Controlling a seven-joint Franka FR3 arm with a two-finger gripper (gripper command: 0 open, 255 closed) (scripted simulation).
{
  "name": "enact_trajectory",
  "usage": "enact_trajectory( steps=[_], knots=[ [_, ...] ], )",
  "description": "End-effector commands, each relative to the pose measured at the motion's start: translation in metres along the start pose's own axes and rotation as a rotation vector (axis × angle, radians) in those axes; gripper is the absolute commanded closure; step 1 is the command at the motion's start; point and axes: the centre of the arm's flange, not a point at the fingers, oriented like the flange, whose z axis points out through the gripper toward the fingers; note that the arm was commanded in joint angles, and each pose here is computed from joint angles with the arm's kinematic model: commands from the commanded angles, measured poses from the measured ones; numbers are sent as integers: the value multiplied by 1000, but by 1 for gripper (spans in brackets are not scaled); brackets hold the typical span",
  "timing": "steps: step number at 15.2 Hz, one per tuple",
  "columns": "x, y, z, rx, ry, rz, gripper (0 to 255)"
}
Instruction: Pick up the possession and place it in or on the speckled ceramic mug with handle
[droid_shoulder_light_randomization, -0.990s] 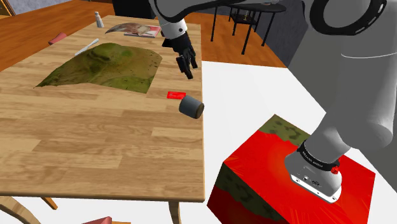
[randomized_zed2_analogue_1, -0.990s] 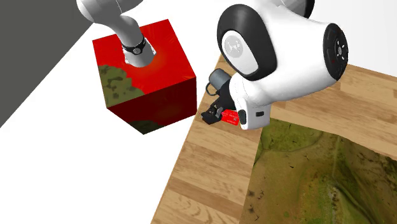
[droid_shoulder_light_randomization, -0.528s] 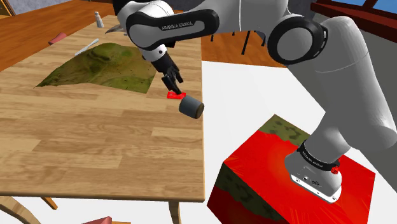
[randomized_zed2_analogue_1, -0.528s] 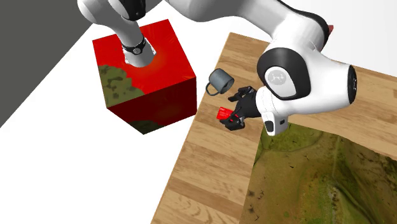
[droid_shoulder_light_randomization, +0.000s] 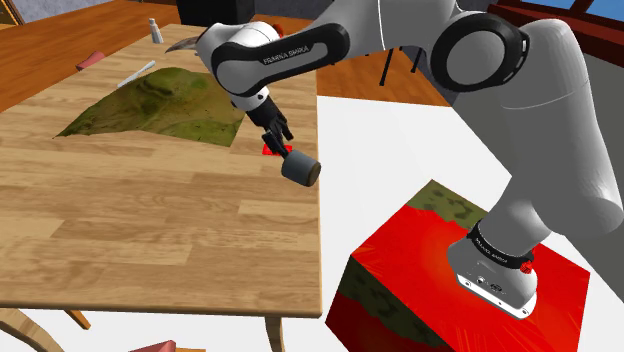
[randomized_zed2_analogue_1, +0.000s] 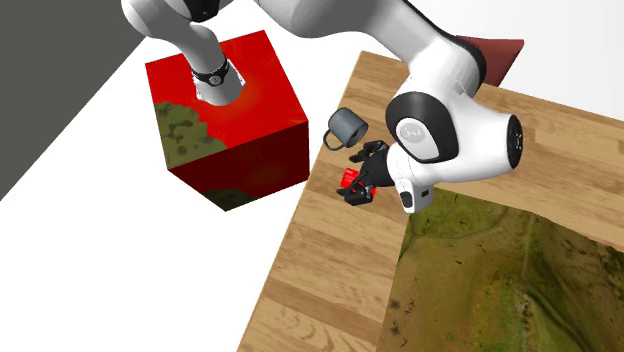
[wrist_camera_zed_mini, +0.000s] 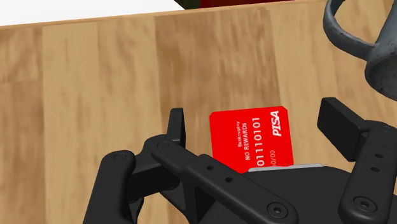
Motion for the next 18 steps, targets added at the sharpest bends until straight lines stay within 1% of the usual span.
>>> enact_trajectory(
  steps=[1,6,7,16,18],
  knots=[
    [0,0,3,0,0,0,0],
    [0,0,3,0,0,0,0],
    [0,0,3,0,0,0,255],
    [0,0,3,0,0,0,255],
    [-6,0,-6,0,0,0,255]
  ],
)
